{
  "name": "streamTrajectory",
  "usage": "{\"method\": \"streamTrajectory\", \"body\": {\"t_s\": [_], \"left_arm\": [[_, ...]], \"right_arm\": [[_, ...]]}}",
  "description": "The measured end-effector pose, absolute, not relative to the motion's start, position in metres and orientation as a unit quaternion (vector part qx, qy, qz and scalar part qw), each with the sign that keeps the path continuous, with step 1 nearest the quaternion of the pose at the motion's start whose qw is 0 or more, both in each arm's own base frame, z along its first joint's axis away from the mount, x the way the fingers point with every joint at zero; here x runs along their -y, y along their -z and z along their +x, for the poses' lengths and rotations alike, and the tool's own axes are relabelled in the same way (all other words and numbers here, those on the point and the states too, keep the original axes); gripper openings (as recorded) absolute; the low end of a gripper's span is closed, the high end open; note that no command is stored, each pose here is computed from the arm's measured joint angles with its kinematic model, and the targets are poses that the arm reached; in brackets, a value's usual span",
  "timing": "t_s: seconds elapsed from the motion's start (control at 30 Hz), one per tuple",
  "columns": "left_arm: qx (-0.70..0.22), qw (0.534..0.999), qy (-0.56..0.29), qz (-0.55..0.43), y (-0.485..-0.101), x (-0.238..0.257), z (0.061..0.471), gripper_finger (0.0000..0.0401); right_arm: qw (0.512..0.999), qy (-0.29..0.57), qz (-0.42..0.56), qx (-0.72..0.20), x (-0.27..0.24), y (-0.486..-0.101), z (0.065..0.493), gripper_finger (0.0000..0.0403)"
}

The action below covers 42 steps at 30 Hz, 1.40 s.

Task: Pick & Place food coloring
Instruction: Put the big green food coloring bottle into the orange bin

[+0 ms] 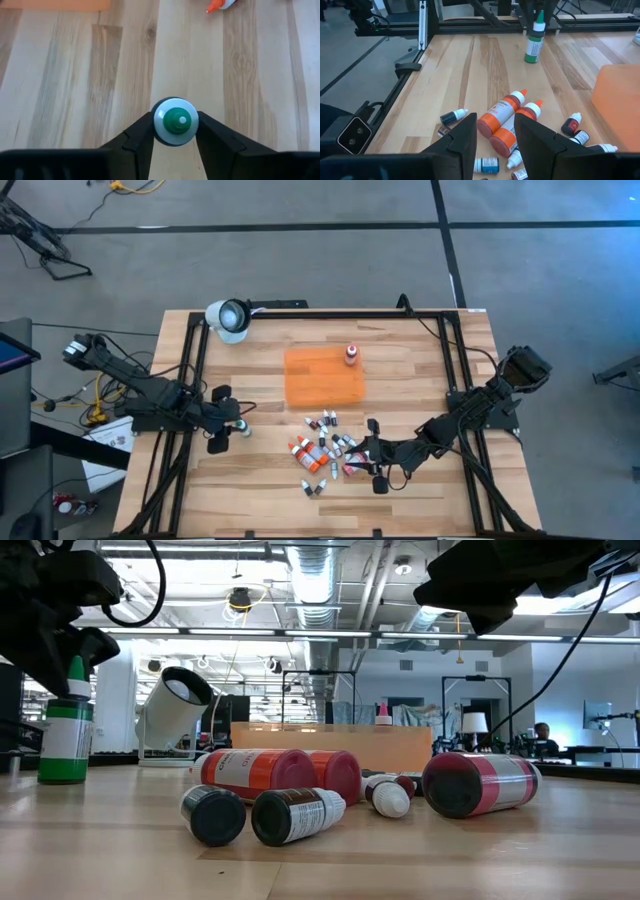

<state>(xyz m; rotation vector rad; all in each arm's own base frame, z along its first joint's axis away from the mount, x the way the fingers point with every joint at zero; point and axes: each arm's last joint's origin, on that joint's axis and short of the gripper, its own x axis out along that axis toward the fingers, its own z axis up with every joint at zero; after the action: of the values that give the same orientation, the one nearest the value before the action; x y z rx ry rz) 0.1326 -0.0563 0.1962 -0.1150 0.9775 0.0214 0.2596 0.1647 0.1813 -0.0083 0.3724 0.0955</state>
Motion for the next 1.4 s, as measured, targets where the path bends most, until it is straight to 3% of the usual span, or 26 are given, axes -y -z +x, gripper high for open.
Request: {"method": "streamTrajectory", "body": {"t_s": [0.47, 0.87, 1.4], "left_arm": [[-0.463, 0.885, -0.019, -0.052, -0.197, 0.056, 0.133, 0.0127], [-0.405, 0.912, -0.025, -0.054, -0.204, 0.058, 0.142, 0.0124], [-0.281, 0.951, -0.126, 0.031, -0.274, 0.035, 0.171, 0.0124]], "right_arm": [[0.982, -0.047, -0.004, -0.185, -0.165, -0.181, 0.26, 0.0123], [0.982, -0.046, -0.004, -0.185, -0.164, -0.181, 0.26, 0.0123], [0.982, -0.046, -0.003, -0.183, -0.164, -0.182, 0.26, 0.0123]]}}
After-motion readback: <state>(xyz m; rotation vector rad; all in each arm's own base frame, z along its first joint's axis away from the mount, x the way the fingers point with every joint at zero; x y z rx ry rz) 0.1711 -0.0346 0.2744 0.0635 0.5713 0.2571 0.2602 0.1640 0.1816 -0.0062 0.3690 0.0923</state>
